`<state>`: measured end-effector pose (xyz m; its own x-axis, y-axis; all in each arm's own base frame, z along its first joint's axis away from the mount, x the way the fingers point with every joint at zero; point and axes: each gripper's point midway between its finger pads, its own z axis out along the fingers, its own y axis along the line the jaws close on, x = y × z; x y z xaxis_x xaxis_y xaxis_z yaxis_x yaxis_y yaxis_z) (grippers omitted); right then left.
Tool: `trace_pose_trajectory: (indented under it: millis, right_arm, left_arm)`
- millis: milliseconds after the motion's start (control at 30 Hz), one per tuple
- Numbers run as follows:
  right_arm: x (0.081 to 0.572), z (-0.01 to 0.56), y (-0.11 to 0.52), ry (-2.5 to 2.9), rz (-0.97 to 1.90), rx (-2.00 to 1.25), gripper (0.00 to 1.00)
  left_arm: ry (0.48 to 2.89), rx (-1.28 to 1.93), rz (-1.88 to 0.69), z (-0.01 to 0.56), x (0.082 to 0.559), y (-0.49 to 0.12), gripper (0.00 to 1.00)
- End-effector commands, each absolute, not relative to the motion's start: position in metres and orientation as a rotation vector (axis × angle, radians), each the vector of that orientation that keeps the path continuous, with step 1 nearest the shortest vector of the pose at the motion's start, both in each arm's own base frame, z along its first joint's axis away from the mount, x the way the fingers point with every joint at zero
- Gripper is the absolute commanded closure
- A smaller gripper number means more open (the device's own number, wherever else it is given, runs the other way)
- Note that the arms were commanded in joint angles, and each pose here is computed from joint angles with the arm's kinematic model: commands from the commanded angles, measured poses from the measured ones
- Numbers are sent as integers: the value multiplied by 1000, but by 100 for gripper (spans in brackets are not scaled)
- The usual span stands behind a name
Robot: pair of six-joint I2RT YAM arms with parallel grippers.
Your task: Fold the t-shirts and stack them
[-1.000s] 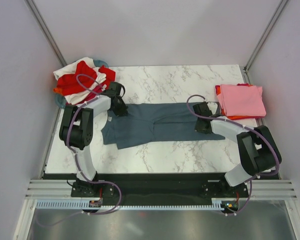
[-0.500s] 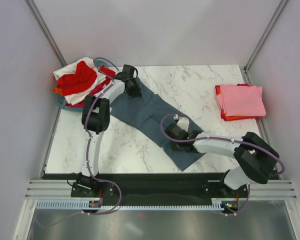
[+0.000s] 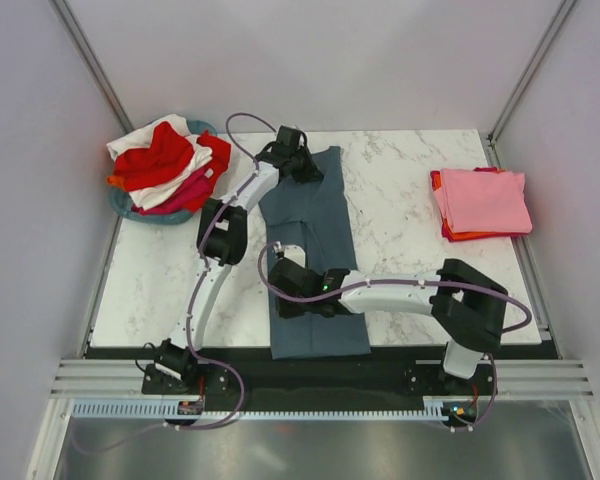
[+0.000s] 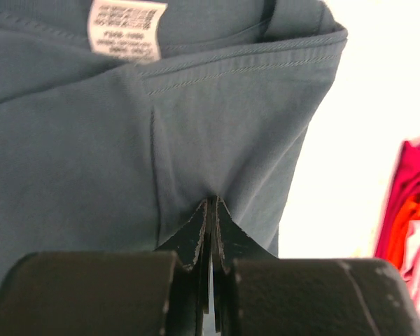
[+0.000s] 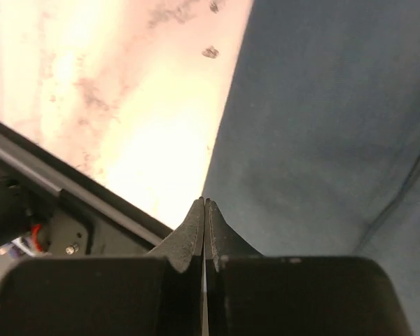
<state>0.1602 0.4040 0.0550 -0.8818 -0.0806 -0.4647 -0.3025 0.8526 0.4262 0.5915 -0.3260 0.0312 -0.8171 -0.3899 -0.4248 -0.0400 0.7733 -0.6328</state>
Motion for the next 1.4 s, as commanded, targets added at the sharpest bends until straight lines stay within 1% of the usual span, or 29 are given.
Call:
trace_pose_trajectory:
  millis: [0,100,167,267,400,533,567,600,633,667,700,733,767,800,833,867,900,933,967,1000,1033,1067,1133,1167,1267,1333,1367]
  right_arm:
    - [179,126,410,2407,836,-282,100]
    - [192,125,371,2413,786,-213,96]
    - [203,123,347,2425,746,-147,95]
    - [205,126,318,2412,734,-100,91]
    - [198,129,290,2388,707,-76,83]
    - [199,124,266,2388,632,-50,82]
    - [202,123,260,2387,613,-36,81]
    - [205,125,256,2380,606,-31,81]
    - [208,125,252,2372,585,-48,80]
    - [216,126,247,2367,568,-31,78]
    - [222,130,246,2358,556,-37,75]
    - [228,130,242,2355,530,-55,74]
    - [241,133,234,2350,503,-25,72]
    - [252,137,234,2348,492,-20,68]
    - [260,139,232,2346,485,-15,63]
    - [275,140,221,2342,454,2,60]
    - [288,144,222,2338,449,13,53]
    - [299,146,220,2325,450,18,50]
    - [313,147,212,2325,458,34,49]
    - [329,148,215,2317,467,41,47]
    - [339,148,213,2315,472,54,48]
    - [354,148,203,2310,472,96,48]
    - [379,145,207,2317,512,103,47]
    - [390,144,201,2320,524,127,47]
    - [424,136,203,2328,532,129,48]
    - [444,125,209,2347,547,111,45]
    - [452,106,208,2383,546,114,41]
  left_arm:
    - [2359,-336,-972,29,601,-342,98]
    - [2307,-345,-975,35,611,-341,98]
    - [2240,-349,-964,42,623,-341,98]
    - [2165,-366,-1001,44,636,-345,98]
    - [2044,-357,-1037,69,654,-347,98]
    - [1958,-266,-1082,114,655,-351,96]
    - [1945,-211,-1083,126,652,-353,94]
    - [1918,-184,-1083,155,647,-350,93]
    - [1906,-161,-1075,170,643,-348,92]
    - [1938,-134,-1039,162,635,-344,89]
    - [1872,-94,-1039,213,625,-339,88]
    - [1862,-72,-1026,226,618,-336,86]
    - [1890,-46,-987,221,608,-329,83]
    - [1910,-38,-962,227,599,-323,81]
    - [1866,-15,-952,269,583,-315,80]
    - [1917,0,-896,254,573,-306,78]
    - [1937,13,-868,254,563,-299,76]
    - [1917,51,-837,282,544,-289,76]
    - [1985,16,-774,256,534,-276,75]
    - [1999,-12,-736,255,525,-265,73]
    - [1976,-42,-729,273,511,-255,71]
    - [2036,-67,-693,245,497,-244,67]
    - [2048,-94,-680,237,484,-233,57]
    - [2063,-119,-662,229,473,-222,50]
    - [2102,-165,-655,209,461,-207,38]
    - [2129,-183,-672,199,459,-203,37]
    - [2151,-208,-667,187,459,-195,37]
